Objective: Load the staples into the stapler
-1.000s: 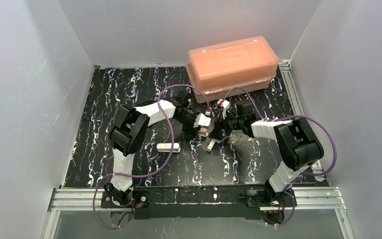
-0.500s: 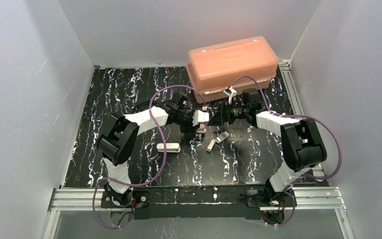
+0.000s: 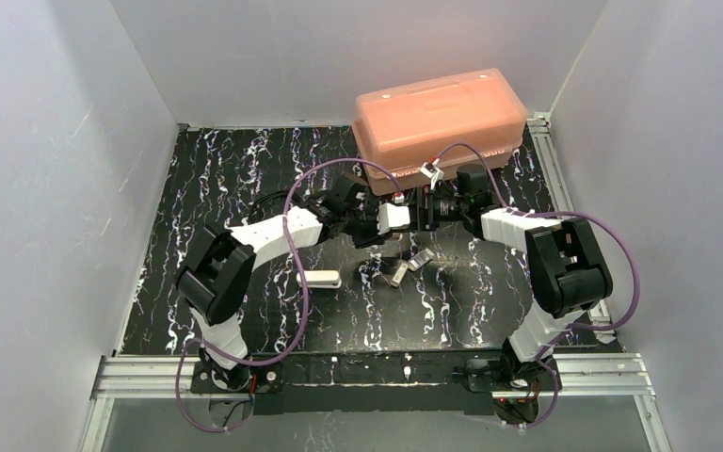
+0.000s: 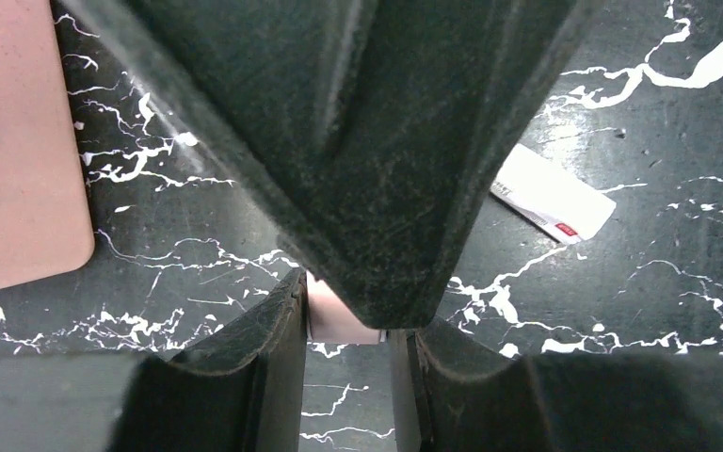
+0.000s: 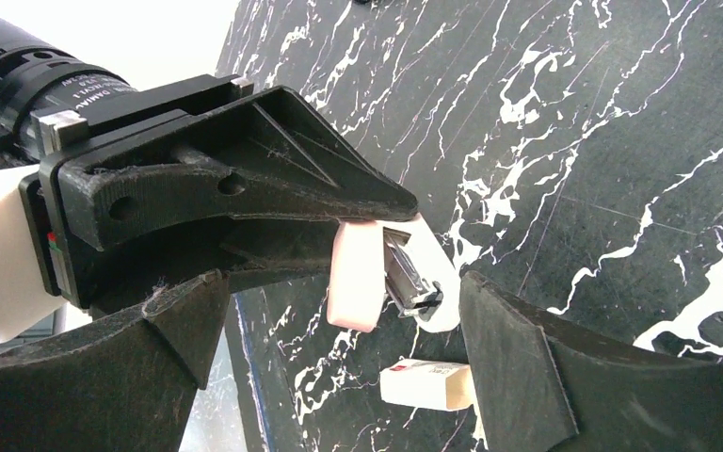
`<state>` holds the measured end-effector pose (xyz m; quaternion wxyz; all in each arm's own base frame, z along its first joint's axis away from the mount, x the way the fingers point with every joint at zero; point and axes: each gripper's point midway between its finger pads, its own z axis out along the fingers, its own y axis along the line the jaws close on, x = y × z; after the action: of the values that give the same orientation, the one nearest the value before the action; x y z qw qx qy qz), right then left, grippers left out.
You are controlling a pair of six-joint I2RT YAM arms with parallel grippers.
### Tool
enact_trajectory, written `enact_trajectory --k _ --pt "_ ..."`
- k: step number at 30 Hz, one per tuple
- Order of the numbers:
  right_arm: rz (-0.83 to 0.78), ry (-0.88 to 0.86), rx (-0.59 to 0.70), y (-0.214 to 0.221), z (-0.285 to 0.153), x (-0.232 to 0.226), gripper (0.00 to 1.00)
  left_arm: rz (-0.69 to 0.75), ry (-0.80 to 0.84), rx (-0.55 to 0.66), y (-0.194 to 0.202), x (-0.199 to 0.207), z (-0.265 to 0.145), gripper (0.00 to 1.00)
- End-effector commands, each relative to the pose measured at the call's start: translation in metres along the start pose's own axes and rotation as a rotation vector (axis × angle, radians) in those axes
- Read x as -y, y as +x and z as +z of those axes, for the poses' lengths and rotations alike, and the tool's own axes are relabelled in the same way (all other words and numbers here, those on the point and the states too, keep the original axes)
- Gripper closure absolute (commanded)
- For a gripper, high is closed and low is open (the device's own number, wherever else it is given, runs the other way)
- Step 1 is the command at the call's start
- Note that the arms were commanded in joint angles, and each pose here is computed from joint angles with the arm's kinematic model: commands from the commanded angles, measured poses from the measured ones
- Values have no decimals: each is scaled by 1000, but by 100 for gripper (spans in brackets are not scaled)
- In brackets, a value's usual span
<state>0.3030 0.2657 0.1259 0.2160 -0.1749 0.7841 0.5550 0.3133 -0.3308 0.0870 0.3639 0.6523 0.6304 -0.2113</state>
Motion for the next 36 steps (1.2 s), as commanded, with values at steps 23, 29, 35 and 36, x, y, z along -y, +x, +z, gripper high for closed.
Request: enact_trajectory --k 23,29,35,36 --pt "34 -128 -12 9 2 -9 22 37 -58 109 -40 -3 -23 100" --pt "43 -134 -16 10 4 -8 26 40 -54 111 -41 -2 -22 100" --pt "49 -127 -9 9 6 -6 54 36 -35 107 -40 3 -17 100" --pt "49 -121 -7 9 6 -4 79 34 -31 106 -39 3 -16 100"
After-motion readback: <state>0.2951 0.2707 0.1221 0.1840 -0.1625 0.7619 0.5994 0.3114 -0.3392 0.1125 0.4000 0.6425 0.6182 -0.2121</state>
